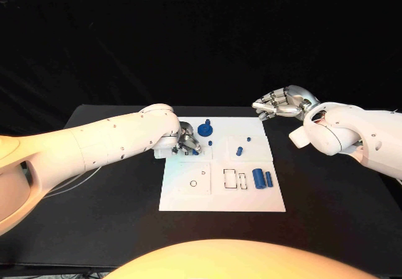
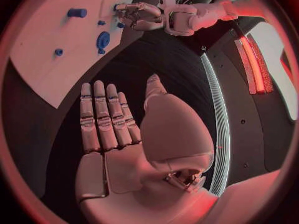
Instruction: Assemble the parts on the task board
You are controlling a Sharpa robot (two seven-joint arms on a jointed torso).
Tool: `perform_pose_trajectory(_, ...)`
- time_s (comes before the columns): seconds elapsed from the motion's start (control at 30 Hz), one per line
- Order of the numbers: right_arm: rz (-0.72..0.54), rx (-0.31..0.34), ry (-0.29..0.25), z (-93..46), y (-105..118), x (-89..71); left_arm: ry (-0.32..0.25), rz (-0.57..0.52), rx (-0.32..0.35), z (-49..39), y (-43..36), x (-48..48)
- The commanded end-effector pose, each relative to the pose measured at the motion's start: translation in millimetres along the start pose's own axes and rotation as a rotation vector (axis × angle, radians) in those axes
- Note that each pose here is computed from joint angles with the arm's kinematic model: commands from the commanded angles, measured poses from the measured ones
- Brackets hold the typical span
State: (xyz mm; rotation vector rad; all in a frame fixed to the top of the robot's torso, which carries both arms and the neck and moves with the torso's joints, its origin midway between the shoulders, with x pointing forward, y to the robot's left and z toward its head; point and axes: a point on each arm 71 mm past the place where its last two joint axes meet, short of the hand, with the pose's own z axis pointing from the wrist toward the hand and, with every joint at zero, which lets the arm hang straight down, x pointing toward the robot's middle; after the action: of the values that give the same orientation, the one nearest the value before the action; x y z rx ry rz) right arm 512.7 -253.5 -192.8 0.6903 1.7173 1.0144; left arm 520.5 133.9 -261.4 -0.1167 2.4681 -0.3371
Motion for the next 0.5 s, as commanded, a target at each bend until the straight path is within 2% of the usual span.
perform_pose_trajectory(0.03, 0.000, -0.002, 0.004, 0.1, 0.1, 0.7, 0.008, 0.004, -0.001, 0.7, -0.4, 2.0)
perform_pose_trajectory(0.5, 0.001, -0.003, 0.006, 0.0, 0.2, 1.0, 0.018, 0.008, -0.005, 2.5, -2.1, 1.8)
